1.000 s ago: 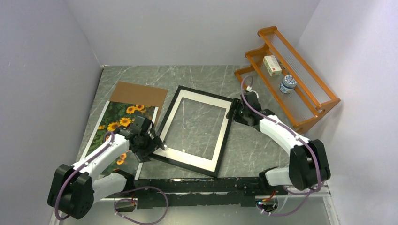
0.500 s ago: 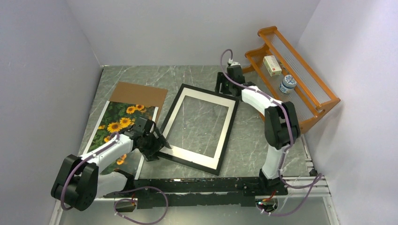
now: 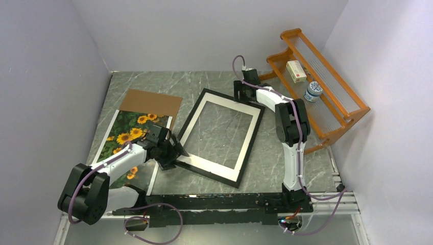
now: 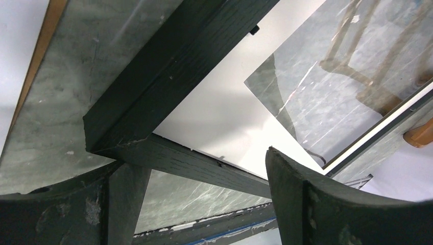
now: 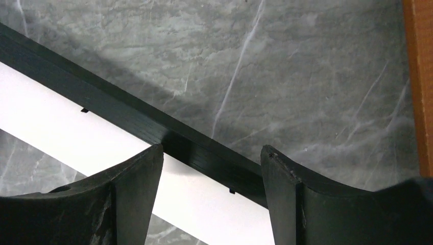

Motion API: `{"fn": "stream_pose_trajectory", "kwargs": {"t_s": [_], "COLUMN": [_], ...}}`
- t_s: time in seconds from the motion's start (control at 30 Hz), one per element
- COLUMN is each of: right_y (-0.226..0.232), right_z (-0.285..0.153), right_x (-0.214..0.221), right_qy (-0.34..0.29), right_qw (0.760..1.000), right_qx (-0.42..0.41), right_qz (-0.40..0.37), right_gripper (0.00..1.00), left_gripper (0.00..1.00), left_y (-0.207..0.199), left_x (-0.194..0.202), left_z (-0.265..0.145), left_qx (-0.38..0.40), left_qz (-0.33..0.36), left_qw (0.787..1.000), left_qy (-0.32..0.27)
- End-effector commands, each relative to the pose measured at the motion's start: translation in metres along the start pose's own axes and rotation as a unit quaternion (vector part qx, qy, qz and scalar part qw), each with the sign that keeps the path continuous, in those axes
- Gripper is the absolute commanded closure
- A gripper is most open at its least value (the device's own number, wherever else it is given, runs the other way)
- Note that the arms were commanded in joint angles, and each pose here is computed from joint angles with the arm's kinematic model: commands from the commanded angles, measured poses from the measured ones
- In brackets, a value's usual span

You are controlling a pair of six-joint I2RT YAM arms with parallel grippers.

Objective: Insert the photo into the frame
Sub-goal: Adjust the photo frame at the center of the board.

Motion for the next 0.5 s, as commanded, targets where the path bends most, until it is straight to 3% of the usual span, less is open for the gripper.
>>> {"fn": "stream_pose_trajectory", "kwargs": {"t_s": [0.0, 0.23, 0.47], "right_y": [-0.008, -0.009, -0.018], "right_z": [0.003, -0.011, -0.046], "right_x": [-0.013, 0.009, 0.046], "right_qy": [0.005, 0.072, 0.093], "right_qw": [1.0, 0.988, 0.981], "right_qx": [-0.014, -0.135, -0.164], "right_qz": [-0.008, 0.001, 0.043], "right_gripper": [0.26, 0.27, 0.28], "left_gripper": [0.12, 0.12, 0.13], "left_y": [0.002, -0.014, -0.029], "left_x": [-0.008, -0.019, -0.051], "left_z": [0.01, 0.0, 0.001], "left_qx": [-0.004, 0.008, -0.003], "left_qz": [0.023, 0.025, 0.027], "left_qw": [0.999, 0.999, 0.998], "left_qy": [-0.038, -0.047, -0.059]}}
Point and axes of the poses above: each gripper's point midway between its finger pads, its own z axis out along the fingers, its own y axis along the line the jaws close on, x = y × z, the point moved 10 cm from there along -z, back along the fingers, and after that the axes turned 1 degree about -z, right-handed, at the moved point
